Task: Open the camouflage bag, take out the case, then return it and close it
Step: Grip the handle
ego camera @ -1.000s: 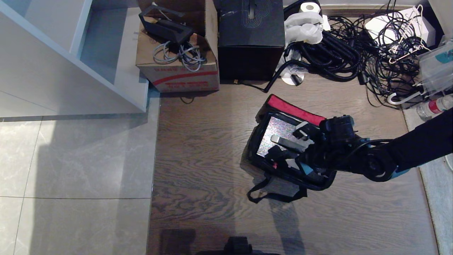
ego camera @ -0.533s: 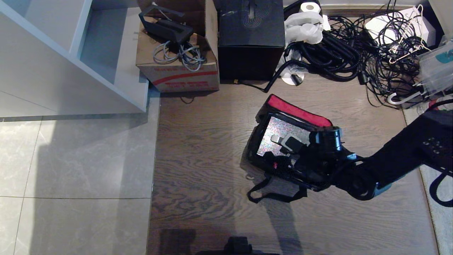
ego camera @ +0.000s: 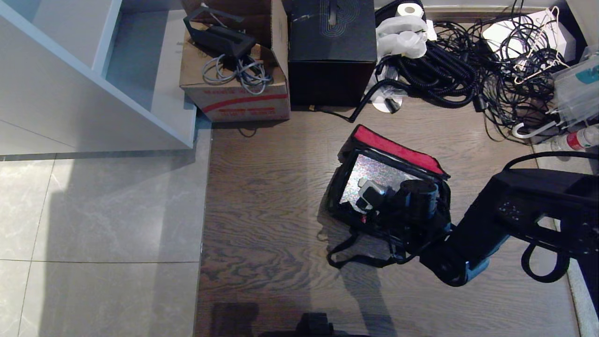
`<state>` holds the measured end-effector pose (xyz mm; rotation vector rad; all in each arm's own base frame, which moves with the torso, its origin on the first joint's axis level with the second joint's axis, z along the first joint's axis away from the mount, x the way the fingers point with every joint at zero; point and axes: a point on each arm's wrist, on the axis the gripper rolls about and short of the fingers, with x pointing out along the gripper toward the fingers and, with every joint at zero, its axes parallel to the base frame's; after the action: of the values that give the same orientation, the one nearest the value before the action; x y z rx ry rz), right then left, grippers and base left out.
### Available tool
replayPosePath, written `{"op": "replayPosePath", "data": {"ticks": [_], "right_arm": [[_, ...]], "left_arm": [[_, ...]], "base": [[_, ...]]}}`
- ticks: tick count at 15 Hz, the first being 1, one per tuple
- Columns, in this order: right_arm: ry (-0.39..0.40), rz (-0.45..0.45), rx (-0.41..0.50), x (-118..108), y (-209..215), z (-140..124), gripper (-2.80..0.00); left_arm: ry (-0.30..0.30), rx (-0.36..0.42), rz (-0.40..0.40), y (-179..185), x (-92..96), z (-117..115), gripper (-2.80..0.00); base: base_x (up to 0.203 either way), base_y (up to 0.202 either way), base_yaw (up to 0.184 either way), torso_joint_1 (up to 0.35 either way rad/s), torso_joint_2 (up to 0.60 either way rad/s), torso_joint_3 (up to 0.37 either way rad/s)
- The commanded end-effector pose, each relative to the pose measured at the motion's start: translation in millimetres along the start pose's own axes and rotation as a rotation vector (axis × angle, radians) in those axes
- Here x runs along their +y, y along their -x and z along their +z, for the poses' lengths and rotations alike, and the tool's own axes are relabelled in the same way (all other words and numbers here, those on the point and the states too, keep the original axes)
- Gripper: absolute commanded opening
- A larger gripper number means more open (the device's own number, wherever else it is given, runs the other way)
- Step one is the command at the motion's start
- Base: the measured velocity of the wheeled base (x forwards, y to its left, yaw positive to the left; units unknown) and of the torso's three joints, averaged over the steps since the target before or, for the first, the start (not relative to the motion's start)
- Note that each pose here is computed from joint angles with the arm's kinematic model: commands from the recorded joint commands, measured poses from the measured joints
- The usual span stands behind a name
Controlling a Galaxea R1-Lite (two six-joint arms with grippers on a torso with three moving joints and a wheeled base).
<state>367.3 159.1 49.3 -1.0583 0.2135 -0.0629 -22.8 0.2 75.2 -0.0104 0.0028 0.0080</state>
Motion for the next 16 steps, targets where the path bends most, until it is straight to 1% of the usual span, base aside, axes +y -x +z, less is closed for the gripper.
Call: {"op": "replayPosePath", "data": {"ticks": [1,2,4,5,9,10,12,14,16], "right_arm": [[0.025,0.003,0.021,13,-5,-7,0.00],[0.022,-0.008,0.026,17,-8,-8,0.00],[0.001,-0.073,0.049,21,-13,-9,0.00],[0.007,-0.095,0.065,20,-16,-11,0.00],[-0.017,-0.188,0.091,7,-40,-15,0.00],[-0.015,-0.212,0.097,7,-46,-15,0.00],[-0.051,-0.264,0.083,-1,-58,-9,0.00],[-0.068,-0.306,0.087,-12,-68,-10,0.00],[-0.046,-0.327,0.101,-18,-74,-12,0.00]], "left_arm": [[0.000,0.000,0.000,0,0.0,0,-2.80],[0.000,0.000,0.000,0,0.0,0,-2.80],[0.000,0.000,0.000,0,0.0,0,-2.80],[0.000,0.000,0.000,0,0.0,0,-2.80],[0.000,0.000,0.000,0,0.0,0,-2.80],[0.000,0.000,0.000,0,0.0,0,-2.80],[0.000,0.000,0.000,0,0.0,0,-2.80],[0.000,0.000,0.000,0,0.0,0,-2.80],[0.000,0.000,0.000,0,0.0,0,-2.80]], "base": [[0.000,0.000,0.000,0.000,0.00,0.000],[0.000,0.000,0.000,0.000,0.00,0.000],[0.000,0.000,0.000,0.000,0.00,0.000],[0.000,0.000,0.000,0.000,0.00,0.000],[0.000,0.000,0.000,0.000,0.00,0.000],[0.000,0.000,0.000,0.000,0.00,0.000],[0.000,0.000,0.000,0.000,0.00,0.000],[0.000,0.000,0.000,0.000,0.00,0.000],[0.000,0.000,0.000,0.000,0.00,0.000]]}}
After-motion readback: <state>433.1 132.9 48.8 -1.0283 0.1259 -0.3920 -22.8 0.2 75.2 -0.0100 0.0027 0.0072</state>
